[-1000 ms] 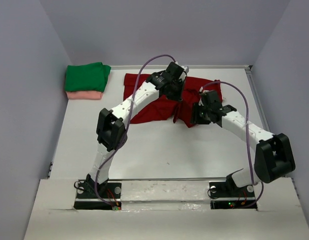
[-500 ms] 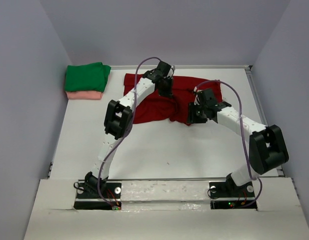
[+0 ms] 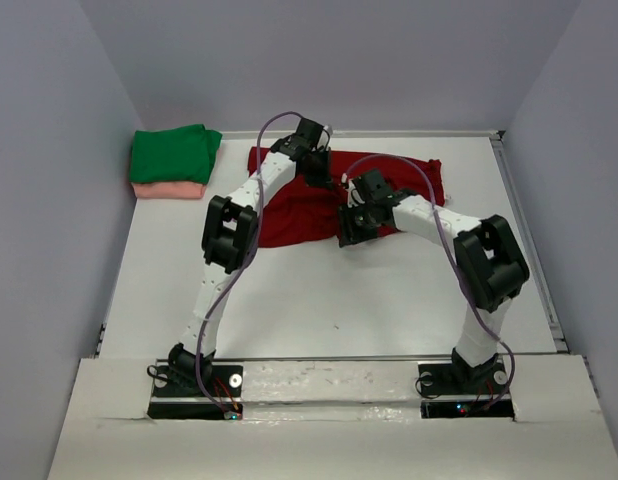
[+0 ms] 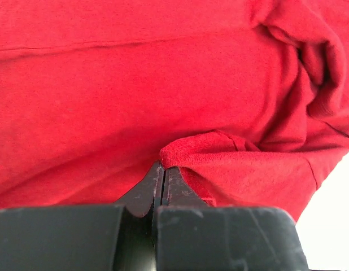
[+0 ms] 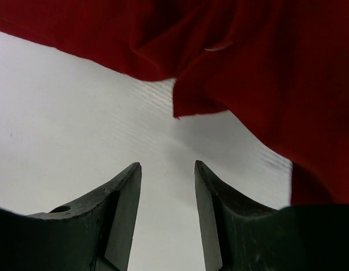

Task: Fold and stack the t-shirts
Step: Flatten the tshirt out

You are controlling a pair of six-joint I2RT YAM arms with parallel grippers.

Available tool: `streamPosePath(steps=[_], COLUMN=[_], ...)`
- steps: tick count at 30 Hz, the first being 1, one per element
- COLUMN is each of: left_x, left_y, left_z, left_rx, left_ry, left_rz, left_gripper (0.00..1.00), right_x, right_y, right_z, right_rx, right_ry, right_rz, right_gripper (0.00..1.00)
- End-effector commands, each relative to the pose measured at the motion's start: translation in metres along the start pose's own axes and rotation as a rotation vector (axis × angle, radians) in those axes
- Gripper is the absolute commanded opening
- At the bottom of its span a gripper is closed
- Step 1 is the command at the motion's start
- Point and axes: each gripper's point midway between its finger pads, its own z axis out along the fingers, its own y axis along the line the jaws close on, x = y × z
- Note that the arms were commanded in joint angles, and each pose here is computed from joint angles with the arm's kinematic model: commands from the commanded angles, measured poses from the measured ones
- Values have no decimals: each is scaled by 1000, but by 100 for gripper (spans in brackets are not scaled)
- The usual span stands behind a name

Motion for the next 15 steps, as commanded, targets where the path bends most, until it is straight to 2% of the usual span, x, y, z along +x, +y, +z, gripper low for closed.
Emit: streamPosePath(steps=[1,15], left_x=[-2,3], left_y=[-3,-3], left_z=[-3,0], left_rx=[31,58], left_ry=[-5,7], left_rz=[1,-8], left_gripper=[0,0], right_x=[-21,-41], right_y=[16,8], right_z=[13,27], right_rx=[9,65], right_ry=[-14,-28], right_rz=[-50,-60], right_gripper=[49,50])
